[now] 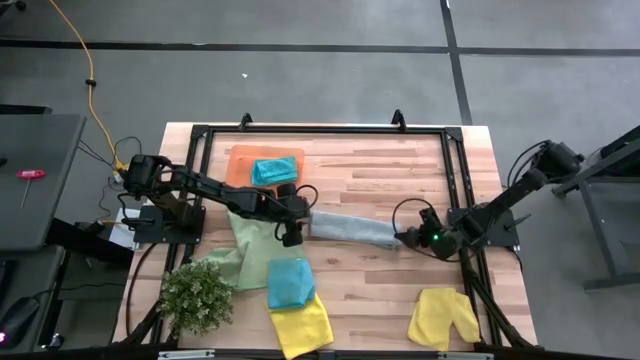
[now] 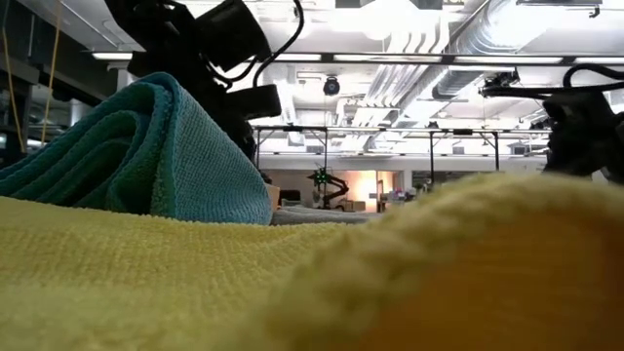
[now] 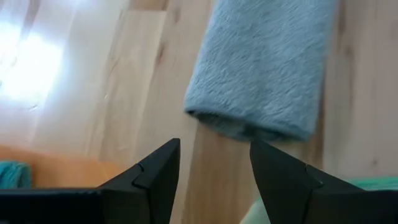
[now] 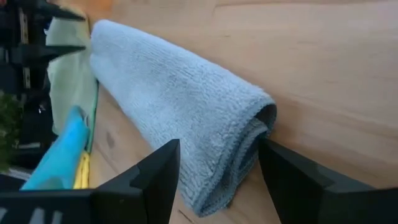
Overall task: Fold microfiber towels
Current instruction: Fold the gray microfiber cloth
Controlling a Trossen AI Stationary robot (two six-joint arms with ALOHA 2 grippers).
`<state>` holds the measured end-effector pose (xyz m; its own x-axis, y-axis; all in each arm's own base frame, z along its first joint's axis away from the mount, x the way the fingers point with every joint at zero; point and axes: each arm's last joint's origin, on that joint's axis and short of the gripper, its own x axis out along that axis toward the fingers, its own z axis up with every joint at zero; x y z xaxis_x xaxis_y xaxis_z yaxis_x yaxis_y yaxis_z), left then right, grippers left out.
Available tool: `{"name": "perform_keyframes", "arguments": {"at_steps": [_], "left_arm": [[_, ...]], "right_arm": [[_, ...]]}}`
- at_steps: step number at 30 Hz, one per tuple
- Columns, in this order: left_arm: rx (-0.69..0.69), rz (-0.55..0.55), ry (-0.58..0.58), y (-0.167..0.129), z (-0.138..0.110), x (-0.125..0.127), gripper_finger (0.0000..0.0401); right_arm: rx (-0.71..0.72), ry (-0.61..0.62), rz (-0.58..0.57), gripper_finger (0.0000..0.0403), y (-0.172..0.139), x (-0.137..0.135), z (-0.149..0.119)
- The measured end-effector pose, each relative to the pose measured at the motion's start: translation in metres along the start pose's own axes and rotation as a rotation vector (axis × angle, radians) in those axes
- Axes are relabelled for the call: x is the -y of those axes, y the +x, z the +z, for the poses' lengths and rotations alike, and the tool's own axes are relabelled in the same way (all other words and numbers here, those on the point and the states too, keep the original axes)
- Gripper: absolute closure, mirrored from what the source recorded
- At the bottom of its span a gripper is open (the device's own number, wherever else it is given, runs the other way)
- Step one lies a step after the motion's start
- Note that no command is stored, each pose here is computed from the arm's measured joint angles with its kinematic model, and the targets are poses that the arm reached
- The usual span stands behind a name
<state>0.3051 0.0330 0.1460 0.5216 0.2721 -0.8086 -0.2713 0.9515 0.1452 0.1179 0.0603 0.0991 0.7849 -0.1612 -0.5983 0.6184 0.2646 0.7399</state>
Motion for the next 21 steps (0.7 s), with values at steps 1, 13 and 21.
{"name": "perform_keyframes", "arguments": {"at_steps": [1, 13, 21], "left_arm": [[-0.005, 0.005, 0.0, 0.0, -0.001, 0.0, 0.0217], [-0.115, 0.007, -0.081, -0.001, -0.011, -0.001, 0.0217], [-0.086, -0.037, -0.002, 0.017, -0.011, 0.005, 0.0242]], "right_arm": [[-0.007, -0.006, -0.005, 0.0192, 0.001, -0.001, 0.0], [-0.061, 0.023, -0.044, 0.0192, 0.013, -0.009, 0.001], [-0.083, -0.019, -0.042, 0.0192, 0.016, -0.018, 0.001]]}}
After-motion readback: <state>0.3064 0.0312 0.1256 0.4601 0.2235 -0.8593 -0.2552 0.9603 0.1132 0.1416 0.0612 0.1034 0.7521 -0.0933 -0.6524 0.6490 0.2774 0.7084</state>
